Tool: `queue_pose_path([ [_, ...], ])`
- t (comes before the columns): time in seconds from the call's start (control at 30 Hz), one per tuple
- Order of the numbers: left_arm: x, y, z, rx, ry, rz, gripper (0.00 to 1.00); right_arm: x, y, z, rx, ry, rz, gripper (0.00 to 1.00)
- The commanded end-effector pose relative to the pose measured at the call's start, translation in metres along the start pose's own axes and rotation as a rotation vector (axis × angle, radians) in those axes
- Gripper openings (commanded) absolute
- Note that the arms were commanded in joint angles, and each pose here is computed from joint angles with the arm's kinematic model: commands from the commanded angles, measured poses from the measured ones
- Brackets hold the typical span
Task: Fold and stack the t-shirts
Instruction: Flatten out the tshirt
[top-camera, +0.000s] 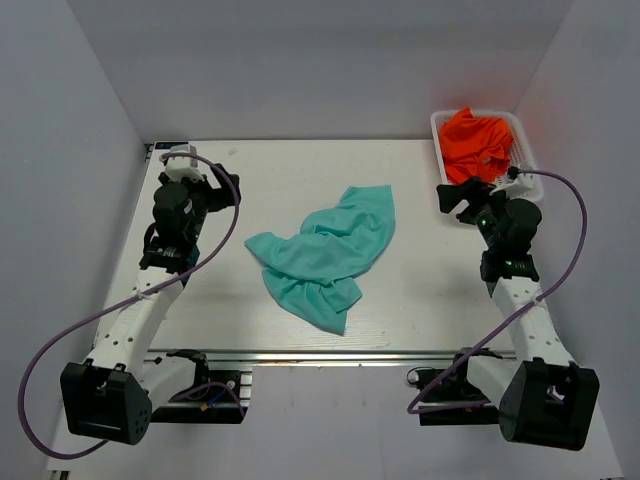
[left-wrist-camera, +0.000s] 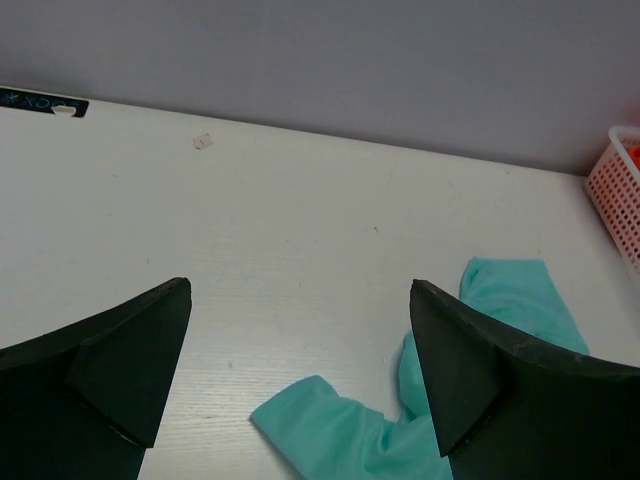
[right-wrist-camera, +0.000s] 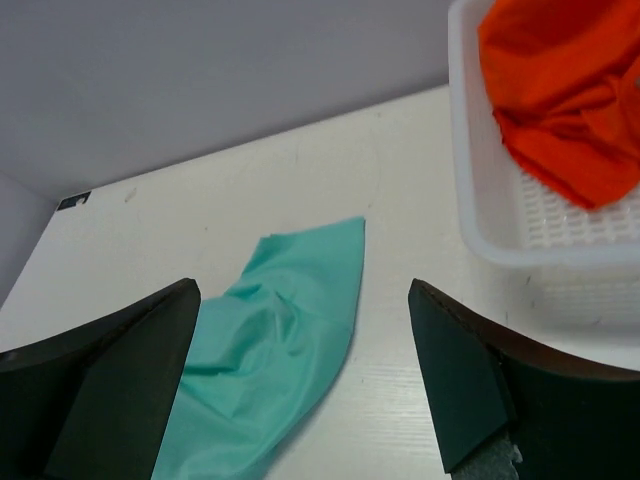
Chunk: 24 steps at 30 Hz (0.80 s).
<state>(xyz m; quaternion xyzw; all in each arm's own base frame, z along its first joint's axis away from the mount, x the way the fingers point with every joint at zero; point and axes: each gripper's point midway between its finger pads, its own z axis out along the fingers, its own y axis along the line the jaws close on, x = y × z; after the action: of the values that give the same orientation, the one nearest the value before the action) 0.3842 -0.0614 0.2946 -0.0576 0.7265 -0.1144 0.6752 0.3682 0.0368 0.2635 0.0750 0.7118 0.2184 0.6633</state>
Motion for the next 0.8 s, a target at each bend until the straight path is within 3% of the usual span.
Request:
queue_pose_path([
  [0.0,0.002,-0.011,-0.009,0.064,0.047,0.000,1.00,-0.005,0.007,0.003,0.002,0.038,0.100,0.90],
  [0.1,0.028,-0.019,-0.008,0.123,0.124,-0.010,1.00,0.009,0.009,0.009,-0.051,0.067,0.047,0.90],
  [0.2,0.060,-0.029,-0.011,0.179,0.225,-0.004,1.00,0.027,0.017,0.017,-0.133,0.178,-0.003,0.90],
  [0.33,0.128,-0.033,-0.010,0.236,0.485,-0.023,1.00,0.051,0.018,0.034,-0.154,0.357,-0.026,0.90],
  [0.47,0.173,-0.033,-0.011,0.234,0.636,-0.072,1.00,0.090,0.048,0.043,-0.245,0.500,-0.026,0.90],
  [0.63,0.207,-0.030,-0.013,0.181,0.743,-0.078,1.00,0.126,0.036,0.059,-0.077,0.674,-0.099,0.90],
  [0.77,0.224,-0.005,-0.017,0.012,0.795,-0.099,0.98,0.163,0.021,0.069,0.035,0.788,-0.138,0.89],
])
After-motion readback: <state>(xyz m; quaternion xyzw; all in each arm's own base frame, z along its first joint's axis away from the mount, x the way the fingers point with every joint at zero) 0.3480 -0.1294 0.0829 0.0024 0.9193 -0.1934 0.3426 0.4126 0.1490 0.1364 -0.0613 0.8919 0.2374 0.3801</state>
